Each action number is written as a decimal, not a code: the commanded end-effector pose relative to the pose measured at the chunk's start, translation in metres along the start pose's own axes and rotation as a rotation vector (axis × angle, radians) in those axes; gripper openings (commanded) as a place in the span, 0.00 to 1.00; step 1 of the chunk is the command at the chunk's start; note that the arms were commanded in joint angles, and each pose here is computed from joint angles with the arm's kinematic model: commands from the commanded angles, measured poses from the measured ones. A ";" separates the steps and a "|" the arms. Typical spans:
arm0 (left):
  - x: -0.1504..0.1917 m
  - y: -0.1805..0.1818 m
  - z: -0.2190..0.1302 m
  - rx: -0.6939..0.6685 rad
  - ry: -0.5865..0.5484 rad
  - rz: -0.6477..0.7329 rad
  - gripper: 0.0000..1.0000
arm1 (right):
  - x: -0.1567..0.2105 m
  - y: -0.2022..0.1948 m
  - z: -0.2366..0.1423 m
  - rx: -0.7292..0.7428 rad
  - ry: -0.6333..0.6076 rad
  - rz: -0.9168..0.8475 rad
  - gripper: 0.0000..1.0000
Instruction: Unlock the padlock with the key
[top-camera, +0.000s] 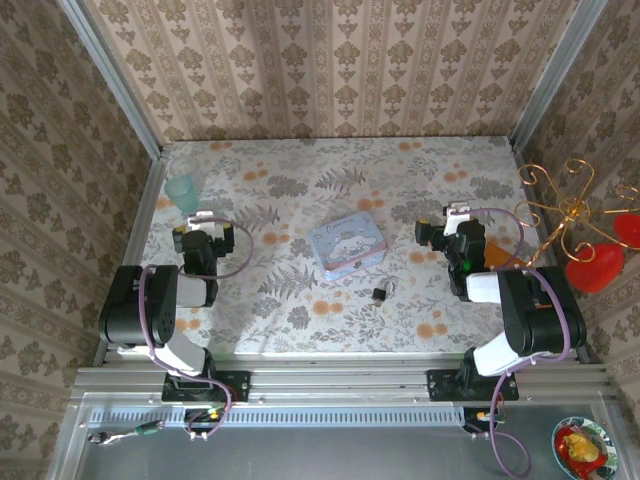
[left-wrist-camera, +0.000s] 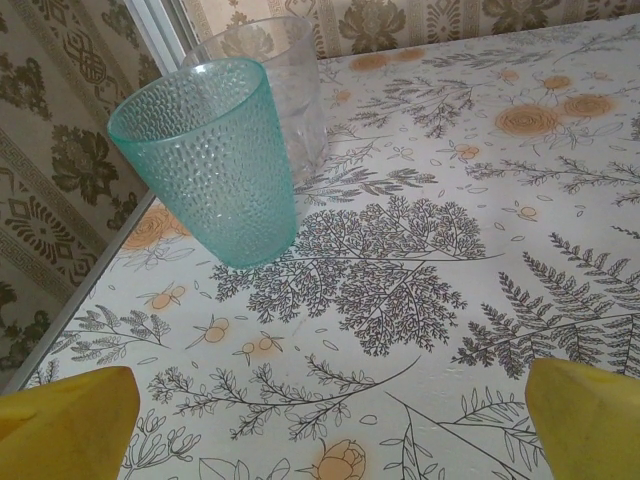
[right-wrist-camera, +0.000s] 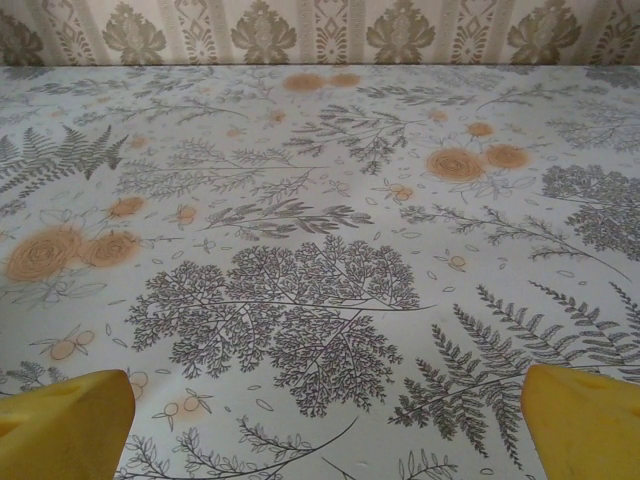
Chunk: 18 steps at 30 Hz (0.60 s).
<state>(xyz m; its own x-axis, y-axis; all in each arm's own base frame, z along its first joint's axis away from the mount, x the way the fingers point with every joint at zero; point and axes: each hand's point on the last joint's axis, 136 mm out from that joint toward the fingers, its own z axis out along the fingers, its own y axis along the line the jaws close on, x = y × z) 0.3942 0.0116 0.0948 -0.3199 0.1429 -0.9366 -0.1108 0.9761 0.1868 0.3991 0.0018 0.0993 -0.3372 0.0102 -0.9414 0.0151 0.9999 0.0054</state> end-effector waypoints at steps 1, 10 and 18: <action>-0.005 0.002 0.000 -0.007 -0.012 -0.023 1.00 | 0.001 -0.008 0.002 0.046 0.012 0.019 1.00; -0.006 0.001 0.000 -0.005 -0.014 -0.023 1.00 | 0.001 -0.008 0.001 0.047 0.011 0.019 1.00; -0.006 0.001 0.000 -0.005 -0.014 -0.022 1.00 | 0.001 -0.008 0.001 0.046 0.010 0.018 1.00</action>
<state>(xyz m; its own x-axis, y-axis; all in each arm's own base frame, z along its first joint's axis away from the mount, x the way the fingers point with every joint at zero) 0.3942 0.0116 0.0947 -0.3202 0.1430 -0.9365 -0.1108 0.9761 0.1869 0.3974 -0.0018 0.0951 -0.3539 0.0244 -0.9350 0.0396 0.9992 0.0111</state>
